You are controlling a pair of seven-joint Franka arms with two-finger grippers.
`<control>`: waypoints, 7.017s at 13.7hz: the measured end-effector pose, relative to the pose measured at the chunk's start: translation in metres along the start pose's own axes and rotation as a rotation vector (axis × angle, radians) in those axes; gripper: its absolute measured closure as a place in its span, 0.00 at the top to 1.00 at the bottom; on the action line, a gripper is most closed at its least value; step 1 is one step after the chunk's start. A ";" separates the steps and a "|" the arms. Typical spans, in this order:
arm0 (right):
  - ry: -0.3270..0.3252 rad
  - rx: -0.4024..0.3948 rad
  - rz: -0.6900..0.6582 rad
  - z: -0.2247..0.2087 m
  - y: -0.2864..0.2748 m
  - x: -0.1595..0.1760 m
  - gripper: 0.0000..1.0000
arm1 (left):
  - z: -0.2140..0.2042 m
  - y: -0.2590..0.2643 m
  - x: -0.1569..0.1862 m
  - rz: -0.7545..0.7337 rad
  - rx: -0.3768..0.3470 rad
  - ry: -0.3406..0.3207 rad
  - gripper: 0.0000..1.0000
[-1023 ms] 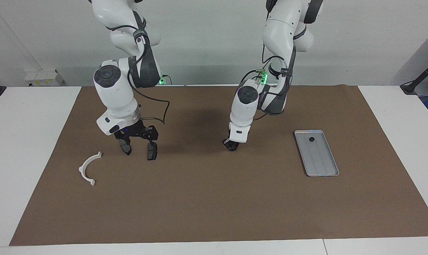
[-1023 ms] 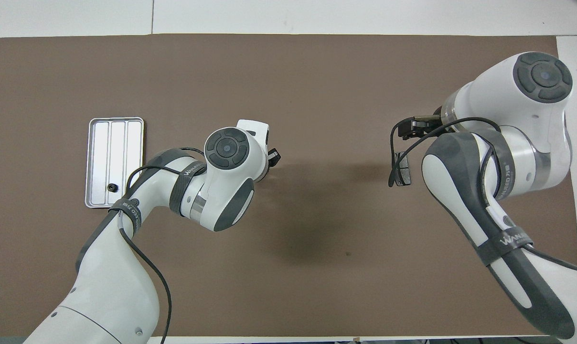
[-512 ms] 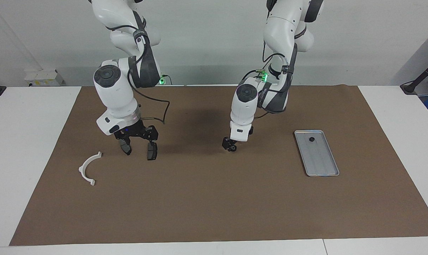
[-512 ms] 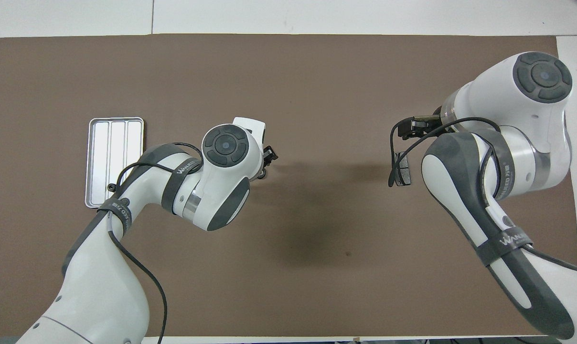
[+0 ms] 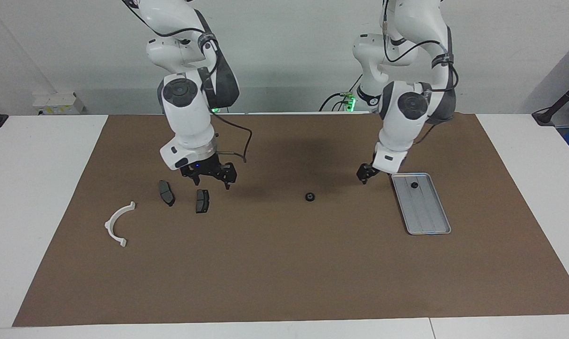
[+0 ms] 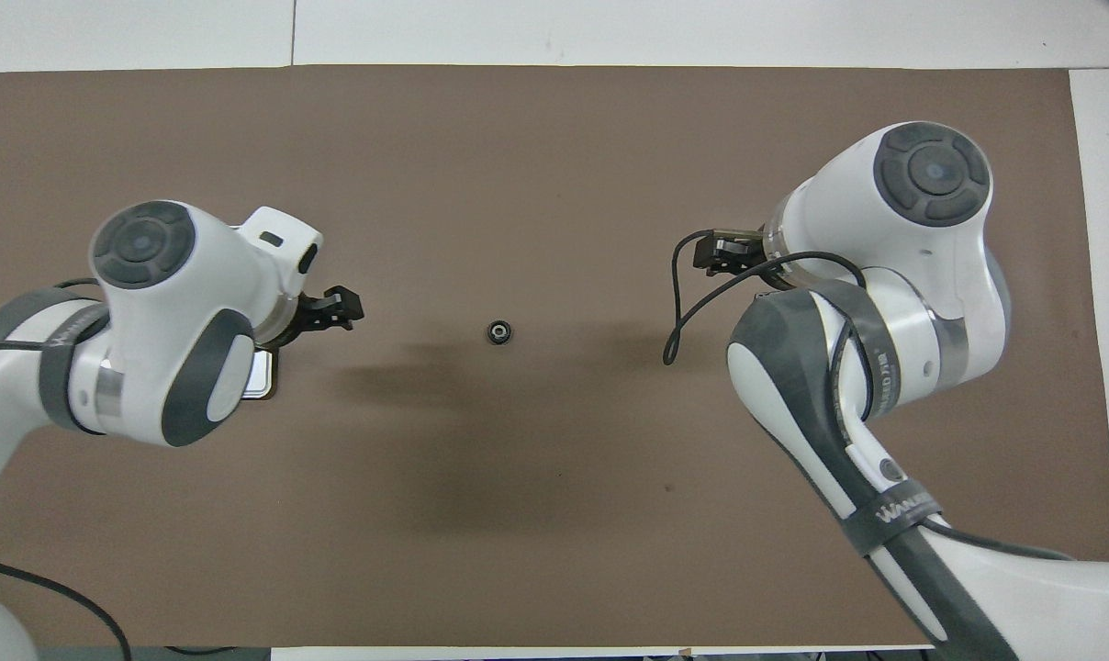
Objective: Place bearing gear from tray to pile
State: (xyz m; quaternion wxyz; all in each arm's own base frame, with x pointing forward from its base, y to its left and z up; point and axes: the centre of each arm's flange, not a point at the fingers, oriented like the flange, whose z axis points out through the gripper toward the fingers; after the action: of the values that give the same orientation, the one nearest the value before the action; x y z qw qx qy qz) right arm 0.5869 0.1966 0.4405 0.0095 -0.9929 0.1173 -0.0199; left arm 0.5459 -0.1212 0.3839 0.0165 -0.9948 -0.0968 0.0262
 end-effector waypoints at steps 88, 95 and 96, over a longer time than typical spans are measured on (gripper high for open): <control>0.000 -0.069 -0.353 0.150 0.154 0.161 0.40 | -0.118 -0.054 0.018 -0.129 -0.044 -0.001 1.00; -0.061 -0.077 -0.332 0.103 0.096 0.134 1.00 | -0.155 -0.118 0.001 -0.078 -0.049 0.004 1.00; -0.070 -0.083 -0.287 0.082 0.065 0.119 1.00 | -0.154 -0.117 0.001 -0.077 -0.047 0.004 1.00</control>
State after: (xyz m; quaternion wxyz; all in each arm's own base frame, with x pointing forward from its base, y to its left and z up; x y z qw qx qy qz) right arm 0.6912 0.1065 0.3618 -0.0305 -0.9990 -0.0253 0.0183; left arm 0.5333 -0.0104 0.5420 -0.0059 -0.9905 -0.1356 0.0212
